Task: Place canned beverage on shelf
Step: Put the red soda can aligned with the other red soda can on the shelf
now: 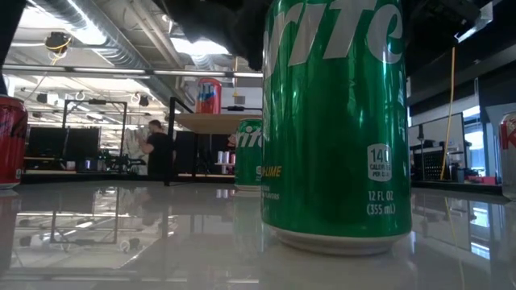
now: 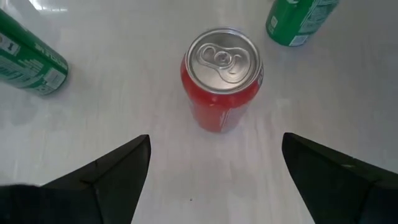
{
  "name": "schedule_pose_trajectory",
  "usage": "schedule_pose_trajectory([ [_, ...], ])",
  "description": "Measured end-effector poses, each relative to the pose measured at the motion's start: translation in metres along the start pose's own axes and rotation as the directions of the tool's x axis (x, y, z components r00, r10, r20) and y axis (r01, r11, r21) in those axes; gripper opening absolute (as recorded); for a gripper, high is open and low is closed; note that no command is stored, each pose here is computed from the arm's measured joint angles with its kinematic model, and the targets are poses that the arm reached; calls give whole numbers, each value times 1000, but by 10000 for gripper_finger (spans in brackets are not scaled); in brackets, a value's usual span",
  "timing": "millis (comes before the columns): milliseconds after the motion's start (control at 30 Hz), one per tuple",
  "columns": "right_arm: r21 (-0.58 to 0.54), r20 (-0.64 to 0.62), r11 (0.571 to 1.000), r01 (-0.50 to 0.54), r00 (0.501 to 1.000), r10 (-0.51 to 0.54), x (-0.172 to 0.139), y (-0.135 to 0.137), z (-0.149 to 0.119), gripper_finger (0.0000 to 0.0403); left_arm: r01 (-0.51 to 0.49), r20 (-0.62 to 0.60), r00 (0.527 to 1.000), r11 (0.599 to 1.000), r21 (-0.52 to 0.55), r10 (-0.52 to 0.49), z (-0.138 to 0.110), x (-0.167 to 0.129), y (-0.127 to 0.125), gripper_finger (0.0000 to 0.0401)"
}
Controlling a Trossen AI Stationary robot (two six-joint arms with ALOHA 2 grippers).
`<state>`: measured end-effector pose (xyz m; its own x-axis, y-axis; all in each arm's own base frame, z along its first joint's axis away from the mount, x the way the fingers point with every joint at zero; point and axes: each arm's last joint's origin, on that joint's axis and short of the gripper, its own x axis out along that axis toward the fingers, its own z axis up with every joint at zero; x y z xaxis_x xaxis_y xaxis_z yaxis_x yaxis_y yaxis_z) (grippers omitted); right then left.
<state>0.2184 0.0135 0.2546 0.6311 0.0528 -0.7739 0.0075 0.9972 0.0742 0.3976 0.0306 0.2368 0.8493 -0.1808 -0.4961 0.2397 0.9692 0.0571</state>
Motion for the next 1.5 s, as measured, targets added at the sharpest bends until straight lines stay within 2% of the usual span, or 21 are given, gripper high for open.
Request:
schedule_pose_trajectory([
  [100,7,-2,1000,1,1000,-1,0,0,0,360,38,35,999,999,2,-38,-5,12,6,328],
  [533,9,-1,1000,9,1000,-9,0,0,0,360,11,49,999,1000,24,-13,-20,34,12,328],
  [767,28,4,999,14,1000,-15,0,0,0,360,18,23,1000,1000,-13,-17,-35,50,14,328],
  [1367,28,3,1000,15,1000,-15,0,0,0,360,49,-8,999,998,-49,-50,-42,56,8,328],
  [1500,28,3,1000,15,1000,-15,0,0,0,360,-44,-38,998,994,-98,40,-41,58,2,328],
])
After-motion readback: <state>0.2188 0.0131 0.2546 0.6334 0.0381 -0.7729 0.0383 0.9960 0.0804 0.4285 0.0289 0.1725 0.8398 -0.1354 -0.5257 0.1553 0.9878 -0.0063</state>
